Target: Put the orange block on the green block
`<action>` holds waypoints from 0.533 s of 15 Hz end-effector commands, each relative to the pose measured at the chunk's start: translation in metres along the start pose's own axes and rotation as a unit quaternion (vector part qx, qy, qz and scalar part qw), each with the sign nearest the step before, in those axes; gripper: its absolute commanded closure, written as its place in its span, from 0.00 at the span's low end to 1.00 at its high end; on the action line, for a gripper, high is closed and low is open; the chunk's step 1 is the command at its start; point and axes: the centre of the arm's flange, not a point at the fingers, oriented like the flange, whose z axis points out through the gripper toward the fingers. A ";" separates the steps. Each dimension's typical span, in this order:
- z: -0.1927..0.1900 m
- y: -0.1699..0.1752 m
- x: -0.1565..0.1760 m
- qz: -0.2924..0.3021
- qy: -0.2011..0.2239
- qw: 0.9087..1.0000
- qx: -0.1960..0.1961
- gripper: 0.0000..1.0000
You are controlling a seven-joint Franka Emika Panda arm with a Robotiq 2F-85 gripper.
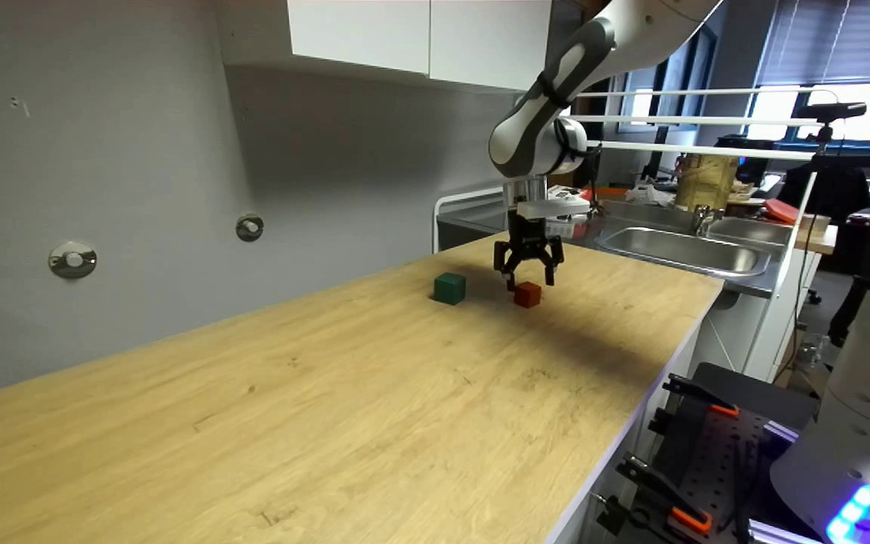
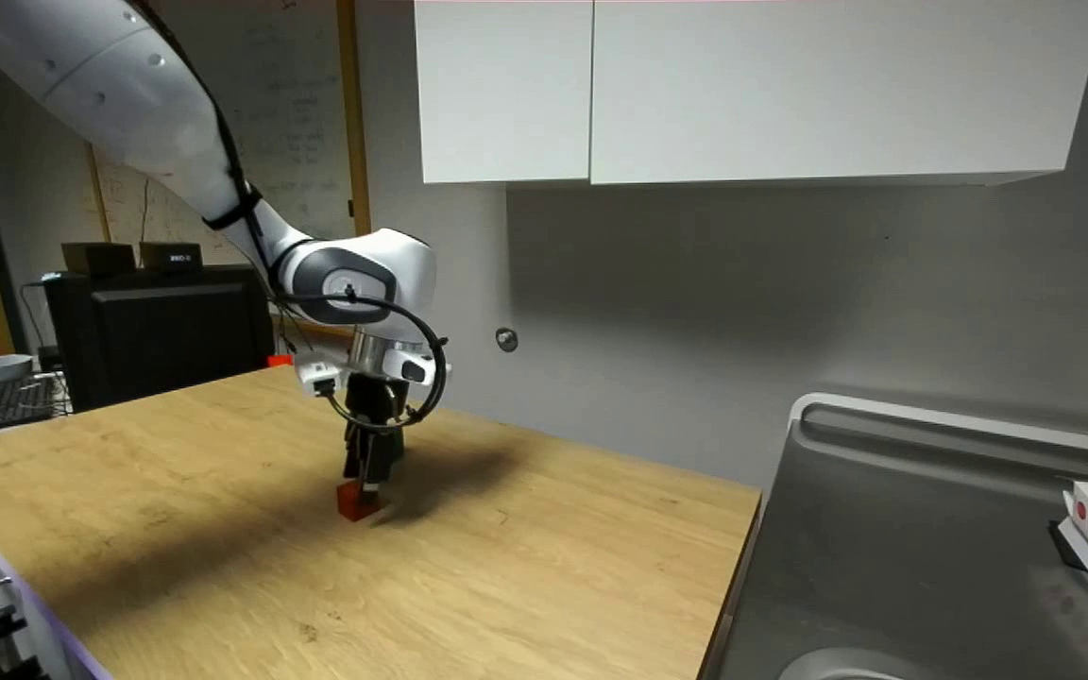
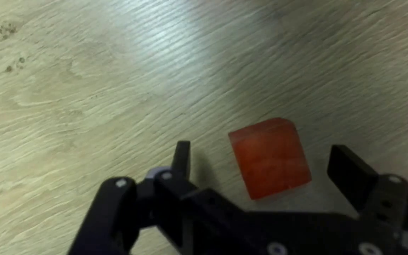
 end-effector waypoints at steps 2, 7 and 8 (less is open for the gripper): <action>0.015 0.000 0.030 0.008 -0.023 1.000 -0.017 0.33; -0.002 0.002 0.032 0.013 -0.023 0.999 -0.021 0.73; -0.007 0.003 0.031 0.014 -0.019 0.999 -0.023 0.79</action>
